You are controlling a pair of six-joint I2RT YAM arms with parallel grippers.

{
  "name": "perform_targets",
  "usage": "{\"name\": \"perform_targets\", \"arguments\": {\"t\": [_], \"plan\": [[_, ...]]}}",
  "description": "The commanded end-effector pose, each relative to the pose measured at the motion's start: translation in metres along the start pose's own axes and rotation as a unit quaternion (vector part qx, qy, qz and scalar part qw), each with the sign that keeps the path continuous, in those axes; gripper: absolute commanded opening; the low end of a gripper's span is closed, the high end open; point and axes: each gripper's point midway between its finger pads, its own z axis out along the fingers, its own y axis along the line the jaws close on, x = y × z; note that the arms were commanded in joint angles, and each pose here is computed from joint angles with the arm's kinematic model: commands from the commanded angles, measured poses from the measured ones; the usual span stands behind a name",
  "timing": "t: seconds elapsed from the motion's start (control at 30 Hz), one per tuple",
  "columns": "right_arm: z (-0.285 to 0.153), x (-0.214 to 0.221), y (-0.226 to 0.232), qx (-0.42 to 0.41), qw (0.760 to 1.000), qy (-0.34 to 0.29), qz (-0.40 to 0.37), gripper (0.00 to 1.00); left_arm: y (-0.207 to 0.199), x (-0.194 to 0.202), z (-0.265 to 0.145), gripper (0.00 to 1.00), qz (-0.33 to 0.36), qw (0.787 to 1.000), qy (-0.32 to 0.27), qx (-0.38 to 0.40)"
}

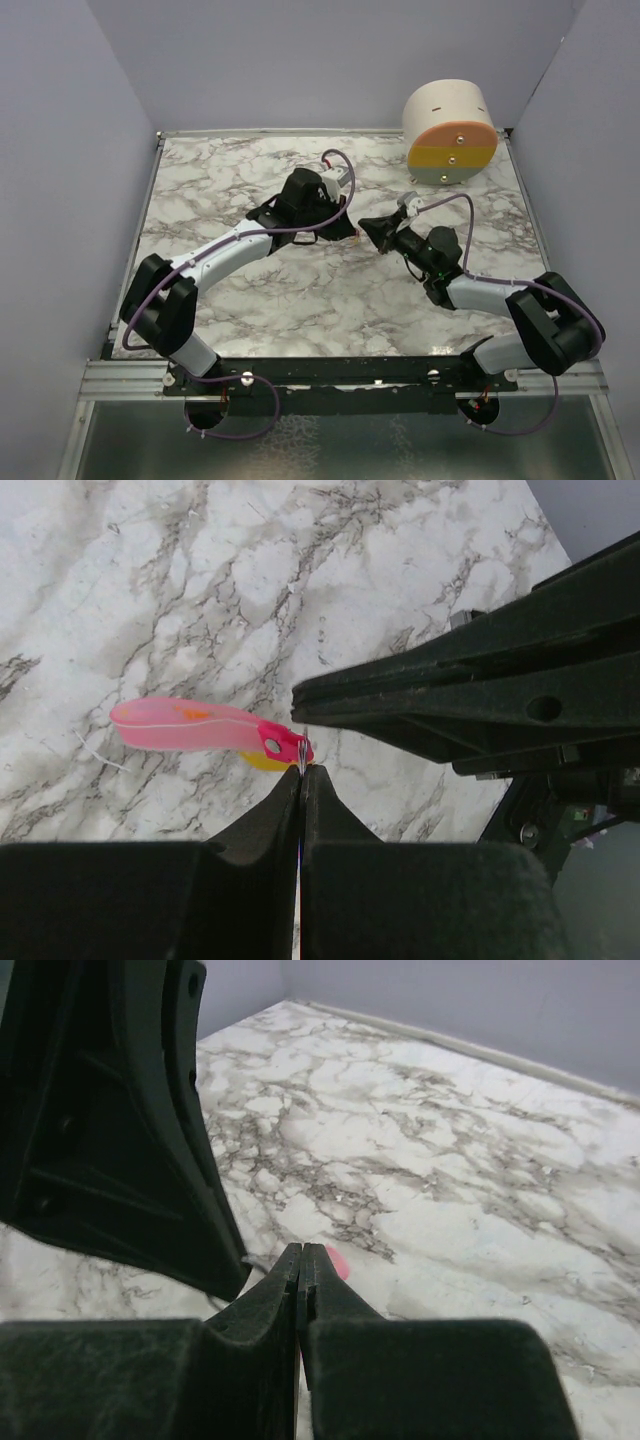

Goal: Put the keys on the keyring

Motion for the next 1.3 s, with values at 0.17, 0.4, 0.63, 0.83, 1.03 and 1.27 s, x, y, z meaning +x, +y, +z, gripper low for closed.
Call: {"name": "perform_targets", "arguments": {"t": [0.17,0.4,0.63,0.83,1.03,1.27], "plan": [[0.003,-0.036,-0.023,0.054,0.993,-0.081,-0.060,0.01,-0.015,0.021,0.002,0.00,-0.014,0.997,0.059,0.039],[0.006,-0.028,-0.020,0.046,0.997,-0.050,-0.047,0.01,-0.016,0.014,-0.002,0.00,-0.009,0.998,0.049,0.035],[-0.001,-0.023,-0.020,0.055,0.998,-0.016,-0.024,0.07,-0.013,0.009,-0.002,0.00,0.003,0.998,0.061,0.030],[-0.013,-0.021,-0.019,0.070,0.998,0.004,0.004,0.32,-0.009,0.002,-0.008,0.00,0.032,0.997,0.072,0.017],[-0.012,-0.018,-0.009,0.047,0.998,0.040,0.028,0.34,-0.001,-0.005,-0.011,0.00,0.070,0.995,0.075,0.001],[-0.015,-0.016,0.002,-0.005,0.998,0.052,0.032,0.30,-0.006,-0.009,-0.005,0.00,0.109,0.989,0.092,0.042]]}}
